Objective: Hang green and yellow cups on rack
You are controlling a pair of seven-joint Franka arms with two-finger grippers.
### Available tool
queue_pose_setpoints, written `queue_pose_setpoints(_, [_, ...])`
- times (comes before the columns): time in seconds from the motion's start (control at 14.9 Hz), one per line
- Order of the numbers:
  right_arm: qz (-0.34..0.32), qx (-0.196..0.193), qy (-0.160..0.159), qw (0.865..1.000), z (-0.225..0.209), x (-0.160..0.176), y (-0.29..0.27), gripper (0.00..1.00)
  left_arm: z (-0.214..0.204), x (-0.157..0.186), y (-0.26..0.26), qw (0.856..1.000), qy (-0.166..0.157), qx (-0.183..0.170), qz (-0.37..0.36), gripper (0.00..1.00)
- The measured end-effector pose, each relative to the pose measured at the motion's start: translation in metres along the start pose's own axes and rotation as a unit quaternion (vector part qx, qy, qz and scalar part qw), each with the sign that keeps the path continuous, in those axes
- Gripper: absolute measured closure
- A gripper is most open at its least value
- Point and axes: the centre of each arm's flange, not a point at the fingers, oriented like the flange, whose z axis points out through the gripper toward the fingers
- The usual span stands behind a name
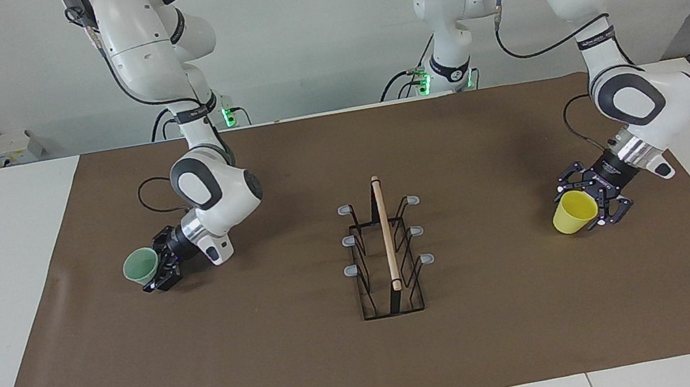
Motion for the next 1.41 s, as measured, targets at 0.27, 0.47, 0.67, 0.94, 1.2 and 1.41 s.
queue_pose_setpoints(0.27, [0.040, 0.003, 0.003, 0.999, 0.002, -0.007, 0.001, 0.30, -0.017, 0.011, 0.003, 1.000, -0.014, 0.003, -0.010, 0.00])
queue_pose_setpoints(0.47, [0.076, 0.046, 0.042, 0.995, -0.001, -0.029, 0.017, 0.30, -0.036, 0.028, 0.008, 1.000, -0.024, 0.000, -0.015, 0.00])
queue_pose_setpoints(0.67, [0.120, 0.093, 0.121, 0.981, -0.027, -0.073, 0.051, 0.31, -0.028, 0.041, 0.007, 0.998, -0.063, -0.014, -0.005, 0.00])
queue_pose_setpoints(0.94, [0.192, 0.140, 0.217, 0.947, -0.058, -0.124, 0.065, 0.31, 0.004, 0.060, 0.000, 0.994, -0.104, -0.026, -0.034, 0.00])
queue_pose_setpoints(1.2, [0.264, 0.176, 0.321, 0.893, -0.091, -0.150, 0.072, 0.31, 0.018, 0.058, -0.008, 0.991, -0.123, -0.027, -0.049, 0.00])
queue_pose_setpoints(1.41, [0.316, 0.207, 0.412, 0.830, -0.118, -0.163, 0.079, 0.31, 0.025, 0.053, -0.011, 0.990, -0.129, -0.030, -0.054, 0.00])
